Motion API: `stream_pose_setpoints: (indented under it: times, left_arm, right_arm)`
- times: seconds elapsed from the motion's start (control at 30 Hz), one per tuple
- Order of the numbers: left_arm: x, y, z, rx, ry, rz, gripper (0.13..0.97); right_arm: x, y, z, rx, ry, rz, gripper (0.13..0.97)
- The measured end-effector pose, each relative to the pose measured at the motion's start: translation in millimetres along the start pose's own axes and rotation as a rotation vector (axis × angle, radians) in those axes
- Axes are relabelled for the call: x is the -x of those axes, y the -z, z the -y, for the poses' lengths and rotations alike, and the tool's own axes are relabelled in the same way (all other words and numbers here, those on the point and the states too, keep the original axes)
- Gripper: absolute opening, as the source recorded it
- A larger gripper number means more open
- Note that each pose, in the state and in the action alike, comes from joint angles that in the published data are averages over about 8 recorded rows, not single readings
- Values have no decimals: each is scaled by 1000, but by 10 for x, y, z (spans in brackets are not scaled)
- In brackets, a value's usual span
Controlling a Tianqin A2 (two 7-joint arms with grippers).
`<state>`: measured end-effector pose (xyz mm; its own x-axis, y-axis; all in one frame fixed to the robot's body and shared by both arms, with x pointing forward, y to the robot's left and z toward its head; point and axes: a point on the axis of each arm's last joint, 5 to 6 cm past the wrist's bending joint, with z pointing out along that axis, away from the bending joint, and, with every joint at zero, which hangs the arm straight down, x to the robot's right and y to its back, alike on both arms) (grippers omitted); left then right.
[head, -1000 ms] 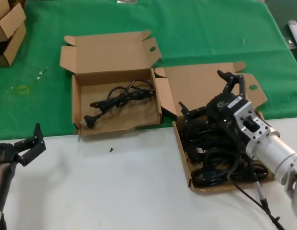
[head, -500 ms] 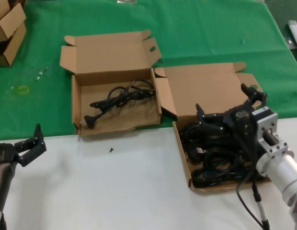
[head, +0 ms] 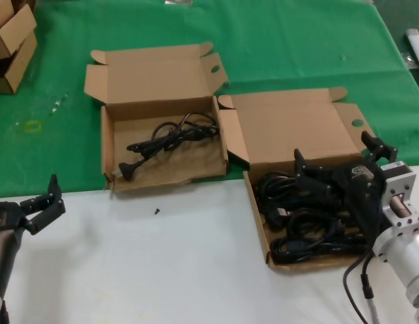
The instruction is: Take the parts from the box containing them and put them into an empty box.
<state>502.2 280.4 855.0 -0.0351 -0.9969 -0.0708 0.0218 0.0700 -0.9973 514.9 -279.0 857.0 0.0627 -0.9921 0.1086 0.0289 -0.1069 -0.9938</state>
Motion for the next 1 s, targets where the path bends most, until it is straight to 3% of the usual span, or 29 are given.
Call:
stream_pose_setpoints:
  times: [1.0]
  left_arm:
    - [0,0,0,0,0,0,966]
  right_arm:
    - [0,1,0,0,-1,0,966]
